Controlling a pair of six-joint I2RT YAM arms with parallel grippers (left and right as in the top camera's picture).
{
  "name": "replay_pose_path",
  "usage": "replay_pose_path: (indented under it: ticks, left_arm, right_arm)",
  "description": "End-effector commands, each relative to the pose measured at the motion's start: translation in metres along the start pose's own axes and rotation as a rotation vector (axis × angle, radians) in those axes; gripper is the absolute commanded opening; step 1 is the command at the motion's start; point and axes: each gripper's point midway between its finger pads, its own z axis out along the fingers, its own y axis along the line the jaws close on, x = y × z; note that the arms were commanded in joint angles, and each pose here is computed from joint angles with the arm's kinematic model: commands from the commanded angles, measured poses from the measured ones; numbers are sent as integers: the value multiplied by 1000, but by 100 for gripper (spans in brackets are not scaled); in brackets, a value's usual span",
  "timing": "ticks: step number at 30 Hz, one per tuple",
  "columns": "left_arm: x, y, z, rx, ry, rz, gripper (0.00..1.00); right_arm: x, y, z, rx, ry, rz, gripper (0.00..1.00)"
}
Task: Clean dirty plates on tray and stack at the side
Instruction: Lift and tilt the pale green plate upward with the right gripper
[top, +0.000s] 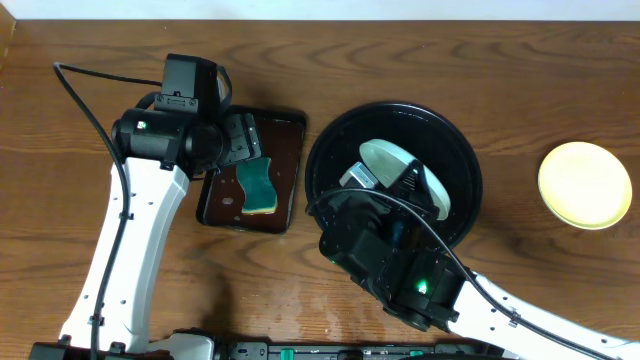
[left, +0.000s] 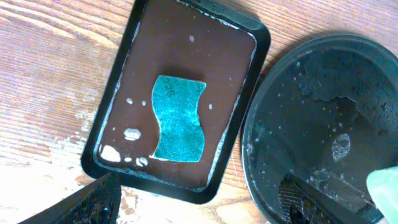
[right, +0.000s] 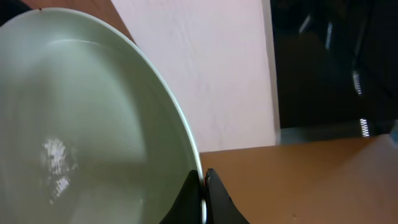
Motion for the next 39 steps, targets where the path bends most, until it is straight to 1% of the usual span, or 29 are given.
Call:
replay_pose_path:
  ticks: [1,11,13,16,19,21,27,30,33,35,36,37,39]
  left_arm:
    - [-3,0,-3,4,-9,7,82]
    - [-3,0,-3,4,-9,7,82]
    - [-3,0,-3,4,-9,7,82]
    - [-3,0,-3,4,-9,7,82]
    - [-3,0,-3,4,-9,7,82]
    - [-3,0,-3,4,-9,7,82]
    - [-3,0,-3,4,-9,7,82]
    - [-3,0,-3,4,-9,7,82]
    - [-3,0,-3,4,-9,7,82]
    - [-3,0,-3,4,-9,7,82]
    - [-3,0,-3,4,-9,7,82]
    - [-3,0,-3,4,-9,7,82]
    - [-3,0,-3,4,-9,7,82]
  right_arm:
    - [3,-16,-4,61,19,-21,1]
    - [6,-21,-3,85,36,-4,1]
    - [1,-17,-2,60,18,26,1]
    - [3,-18,0,60,26,-19,1]
    - [1,-17,2,49,17,60,1]
    - [-1,-15,-1,43,7,39,1]
    - [-5,-16,-1,40,-2,66,1]
    - [0,-23,0,80,25,71,1]
    - [-6,-15,-1,37,-7,85,1]
    - [0,-21,2,67,24,90,1]
    - [0,-21,5,63,25,131,1]
    - [-3,-17,6,34,10,162,1]
    - [-5,-11,7,2,-4,148,1]
